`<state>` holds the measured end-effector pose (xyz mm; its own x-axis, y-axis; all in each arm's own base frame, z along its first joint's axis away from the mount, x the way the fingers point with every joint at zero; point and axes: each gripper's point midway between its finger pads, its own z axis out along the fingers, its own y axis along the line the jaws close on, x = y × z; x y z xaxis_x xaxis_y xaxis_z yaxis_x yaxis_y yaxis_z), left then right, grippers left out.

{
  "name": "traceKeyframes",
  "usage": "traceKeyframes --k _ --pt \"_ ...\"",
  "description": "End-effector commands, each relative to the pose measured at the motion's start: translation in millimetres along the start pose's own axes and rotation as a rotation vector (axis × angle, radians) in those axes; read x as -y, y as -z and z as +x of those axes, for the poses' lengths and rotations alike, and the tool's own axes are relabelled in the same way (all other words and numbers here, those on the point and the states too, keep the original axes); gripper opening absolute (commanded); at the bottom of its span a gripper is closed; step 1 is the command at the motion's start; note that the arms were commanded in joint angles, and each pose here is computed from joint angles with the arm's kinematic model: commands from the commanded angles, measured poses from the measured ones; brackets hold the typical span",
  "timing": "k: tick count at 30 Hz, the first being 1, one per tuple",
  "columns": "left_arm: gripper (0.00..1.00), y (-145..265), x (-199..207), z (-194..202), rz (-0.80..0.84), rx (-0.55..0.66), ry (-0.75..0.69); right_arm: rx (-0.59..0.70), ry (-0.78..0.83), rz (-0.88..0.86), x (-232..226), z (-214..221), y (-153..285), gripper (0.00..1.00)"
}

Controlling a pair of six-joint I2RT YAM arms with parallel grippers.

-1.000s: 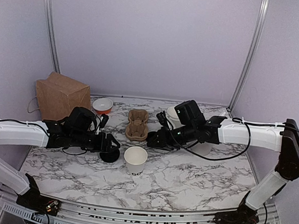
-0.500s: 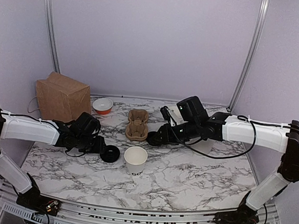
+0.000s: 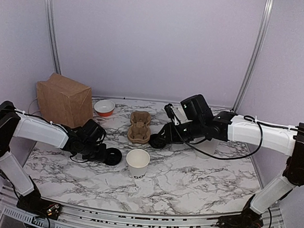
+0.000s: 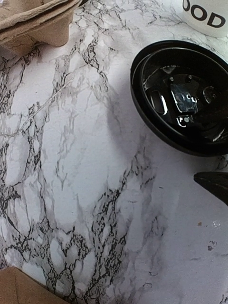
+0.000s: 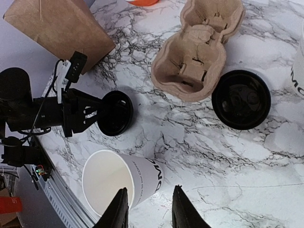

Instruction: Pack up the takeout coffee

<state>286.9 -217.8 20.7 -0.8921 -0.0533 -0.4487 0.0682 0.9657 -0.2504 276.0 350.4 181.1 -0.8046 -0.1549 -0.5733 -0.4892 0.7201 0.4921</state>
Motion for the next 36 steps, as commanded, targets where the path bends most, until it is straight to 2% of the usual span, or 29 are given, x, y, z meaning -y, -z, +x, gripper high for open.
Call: traceKeyframes --k 1,4,7,10,13,16,19,20,22,24,26,30,32,36 --pt "0.3 -4 3 -7 0.034 -0.013 0.033 0.089 0.041 -0.013 -22 -42 7 0.32" --pt "0.19 -5 -2 -3 0.047 -0.053 0.05 0.088 0.064 0.022 -24 -64 -2 0.32" --pt "0.13 0 -1 4 0.09 -0.134 0.102 0.081 0.081 0.104 -22 -90 -3 0.33" --pt "0.11 19 6 -7 0.114 -0.129 0.128 0.065 0.1 0.15 -25 -107 3 0.33" --pt "0.1 31 17 -17 0.164 -0.104 0.152 0.085 0.089 0.086 -45 -120 6 0.33" --pt "0.08 35 15 -22 0.169 -0.058 0.138 0.099 0.111 0.043 -58 -107 3 0.33" --pt "0.07 40 9 -22 0.191 0.023 0.114 0.113 0.219 0.057 -64 -65 -7 0.34" --pt "0.07 44 10 -22 0.205 0.031 0.125 0.115 0.212 0.081 -62 -56 -7 0.35" --pt "0.06 59 27 -27 0.284 0.02 0.146 0.08 0.152 0.043 -68 -42 -2 0.36" --pt "0.07 72 37 -32 0.319 0.051 0.128 0.103 0.193 -0.003 -84 -30 5 0.38" --pt "0.07 84 46 -44 0.35 0.079 0.117 0.139 0.266 0.036 -89 -26 13 0.4" --pt "0.07 103 65 -40 0.443 0.028 0.106 0.207 0.486 0.083 -106 -22 28 0.48" --pt "0.07 113 71 -35 0.486 0.0 0.092 0.24 0.618 0.111 -118 -17 35 0.53" --pt "0.07 129 74 -22 0.509 -0.068 0.036 0.323 0.979 0.249 -138 0 41 0.65"
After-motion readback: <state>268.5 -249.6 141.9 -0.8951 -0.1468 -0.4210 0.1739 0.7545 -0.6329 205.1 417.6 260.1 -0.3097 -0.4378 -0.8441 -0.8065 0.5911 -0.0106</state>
